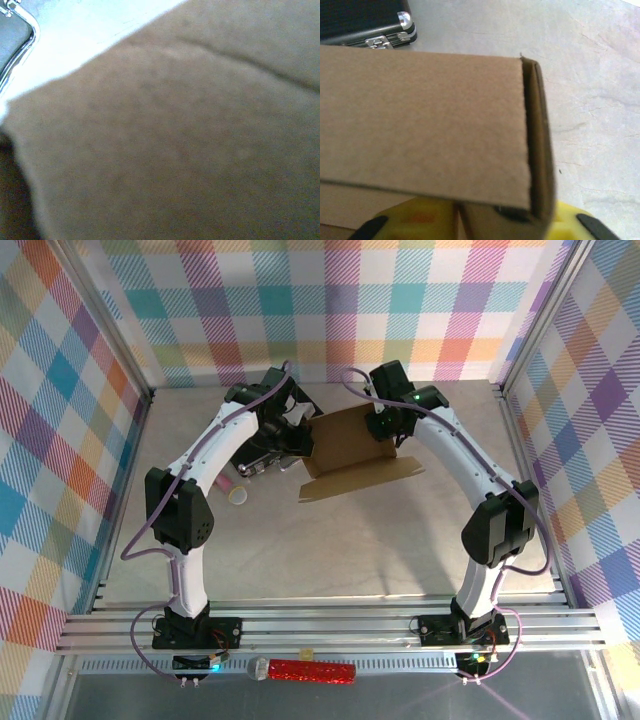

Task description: Fold the paper box

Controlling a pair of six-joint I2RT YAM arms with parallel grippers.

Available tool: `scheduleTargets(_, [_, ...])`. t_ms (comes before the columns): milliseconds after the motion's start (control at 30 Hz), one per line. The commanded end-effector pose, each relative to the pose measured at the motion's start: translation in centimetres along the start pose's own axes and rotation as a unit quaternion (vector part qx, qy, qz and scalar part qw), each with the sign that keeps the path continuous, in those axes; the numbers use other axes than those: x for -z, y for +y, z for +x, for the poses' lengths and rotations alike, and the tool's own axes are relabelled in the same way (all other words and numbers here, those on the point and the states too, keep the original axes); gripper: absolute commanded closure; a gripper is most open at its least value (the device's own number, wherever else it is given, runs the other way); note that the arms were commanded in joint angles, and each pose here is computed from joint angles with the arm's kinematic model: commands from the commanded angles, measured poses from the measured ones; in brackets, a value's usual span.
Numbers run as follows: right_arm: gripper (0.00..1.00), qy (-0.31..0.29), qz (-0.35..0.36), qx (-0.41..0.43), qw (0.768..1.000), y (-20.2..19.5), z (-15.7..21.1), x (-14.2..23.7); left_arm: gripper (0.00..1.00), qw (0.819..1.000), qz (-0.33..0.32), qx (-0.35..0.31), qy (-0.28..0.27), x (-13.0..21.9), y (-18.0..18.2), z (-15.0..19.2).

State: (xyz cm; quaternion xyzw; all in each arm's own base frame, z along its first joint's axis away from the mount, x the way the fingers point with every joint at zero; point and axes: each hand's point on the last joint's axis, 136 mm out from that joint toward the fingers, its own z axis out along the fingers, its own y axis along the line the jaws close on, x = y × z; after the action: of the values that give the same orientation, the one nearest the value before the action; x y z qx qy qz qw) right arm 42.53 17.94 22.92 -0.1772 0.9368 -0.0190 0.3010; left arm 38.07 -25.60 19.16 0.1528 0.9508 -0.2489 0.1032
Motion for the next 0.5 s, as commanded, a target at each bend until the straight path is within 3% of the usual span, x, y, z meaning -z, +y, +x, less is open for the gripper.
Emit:
scheduleTargets(0, [0.8, 0.0, 0.033, 0.003, 0.999, -0.5, -0.3, -0.8, 1.0, 0.995, 0.065, -0.058, -0.042, 3.0, -4.5, -1.1])
scheduleTargets(133, [0.89, 0.002, 0.066, 0.001, 0.998, -1.5, -0.2, -0.6, 1.0, 0.996, 0.063, -0.054, -0.042, 2.9, -4.4, -1.2])
scheduleTargets(467, [1.0, 0.019, 0.157, 0.017, 0.987, -3.4, 0.0, -0.4, 1.0, 0.999, 0.008, -0.027, -0.041, 2.9, -2.9, -1.6])
